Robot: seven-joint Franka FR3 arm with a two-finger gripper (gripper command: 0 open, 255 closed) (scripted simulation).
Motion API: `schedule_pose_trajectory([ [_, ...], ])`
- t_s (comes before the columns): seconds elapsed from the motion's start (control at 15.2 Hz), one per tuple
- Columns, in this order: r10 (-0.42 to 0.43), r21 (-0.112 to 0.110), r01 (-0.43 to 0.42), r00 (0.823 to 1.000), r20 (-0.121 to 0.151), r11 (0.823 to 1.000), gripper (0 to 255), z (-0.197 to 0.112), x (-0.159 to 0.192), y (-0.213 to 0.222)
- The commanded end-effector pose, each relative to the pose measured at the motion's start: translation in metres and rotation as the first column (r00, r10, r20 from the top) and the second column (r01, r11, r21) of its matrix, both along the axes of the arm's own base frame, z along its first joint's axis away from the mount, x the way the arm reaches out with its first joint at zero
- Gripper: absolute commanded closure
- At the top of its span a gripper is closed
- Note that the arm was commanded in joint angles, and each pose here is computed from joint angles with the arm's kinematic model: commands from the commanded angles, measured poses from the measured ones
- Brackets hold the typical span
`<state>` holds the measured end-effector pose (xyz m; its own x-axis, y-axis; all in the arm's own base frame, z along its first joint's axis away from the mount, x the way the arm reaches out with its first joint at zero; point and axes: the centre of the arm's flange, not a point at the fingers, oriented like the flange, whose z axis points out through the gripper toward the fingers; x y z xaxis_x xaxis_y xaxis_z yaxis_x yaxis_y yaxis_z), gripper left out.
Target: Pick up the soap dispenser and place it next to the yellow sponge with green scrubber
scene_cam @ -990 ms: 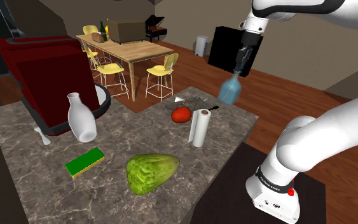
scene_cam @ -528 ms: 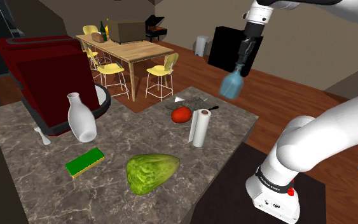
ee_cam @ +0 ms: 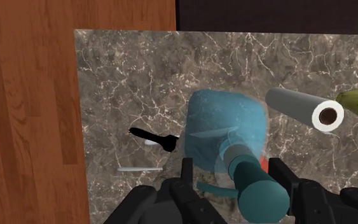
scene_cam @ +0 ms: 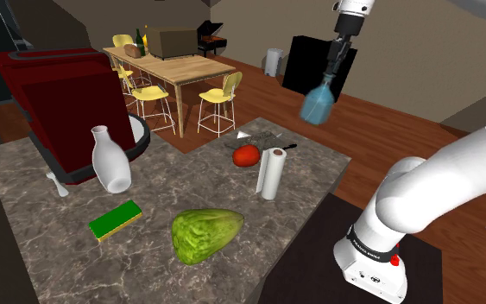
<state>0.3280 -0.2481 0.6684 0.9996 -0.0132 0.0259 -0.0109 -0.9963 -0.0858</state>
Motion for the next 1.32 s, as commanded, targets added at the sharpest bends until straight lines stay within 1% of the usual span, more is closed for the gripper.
schedule_pose_trajectory([
  [0.0,0.000,0.000,0.000,1.000,0.000,1.000,255,0.011,-0.001,-0.001],
  [0.4,0.000,0.000,0.000,1.000,0.000,1.000,255,0.040,-0.001,-0.001],
  [1.25,0.000,0.000,0.000,1.000,0.000,1.000,255,-0.010,0.050,0.156],
])
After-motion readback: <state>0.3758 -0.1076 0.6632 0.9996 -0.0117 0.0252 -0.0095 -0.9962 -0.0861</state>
